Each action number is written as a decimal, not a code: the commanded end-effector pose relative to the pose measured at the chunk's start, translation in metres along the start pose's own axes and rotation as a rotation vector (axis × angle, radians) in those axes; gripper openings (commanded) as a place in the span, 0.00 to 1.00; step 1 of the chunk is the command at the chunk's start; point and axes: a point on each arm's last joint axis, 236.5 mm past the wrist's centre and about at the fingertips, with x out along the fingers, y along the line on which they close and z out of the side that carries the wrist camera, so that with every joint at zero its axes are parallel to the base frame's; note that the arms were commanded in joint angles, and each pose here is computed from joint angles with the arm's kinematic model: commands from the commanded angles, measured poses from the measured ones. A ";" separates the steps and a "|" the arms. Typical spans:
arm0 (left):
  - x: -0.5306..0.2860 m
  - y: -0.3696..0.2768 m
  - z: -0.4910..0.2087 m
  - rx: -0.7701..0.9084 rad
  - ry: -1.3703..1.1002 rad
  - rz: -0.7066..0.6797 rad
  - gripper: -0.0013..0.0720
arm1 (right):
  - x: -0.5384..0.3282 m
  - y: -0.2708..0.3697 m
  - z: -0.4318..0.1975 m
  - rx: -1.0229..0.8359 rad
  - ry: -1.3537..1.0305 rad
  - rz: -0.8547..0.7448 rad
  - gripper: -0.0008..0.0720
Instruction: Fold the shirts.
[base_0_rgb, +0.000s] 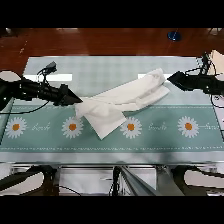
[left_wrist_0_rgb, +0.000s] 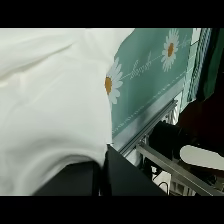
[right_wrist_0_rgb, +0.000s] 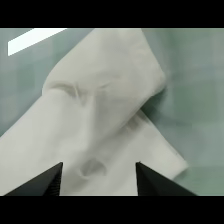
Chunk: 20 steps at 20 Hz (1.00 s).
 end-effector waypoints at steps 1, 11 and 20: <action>-0.001 -0.003 -0.005 0.020 0.018 -0.009 0.06 | 0.007 -0.012 -0.014 0.013 0.055 -0.028 0.75; -0.001 -0.003 -0.004 0.038 0.016 -0.008 0.06 | 0.036 -0.027 -0.066 0.110 0.252 0.001 0.76; -0.002 -0.005 -0.004 0.052 0.011 -0.007 0.06 | 0.089 0.029 -0.081 0.027 0.223 0.034 0.04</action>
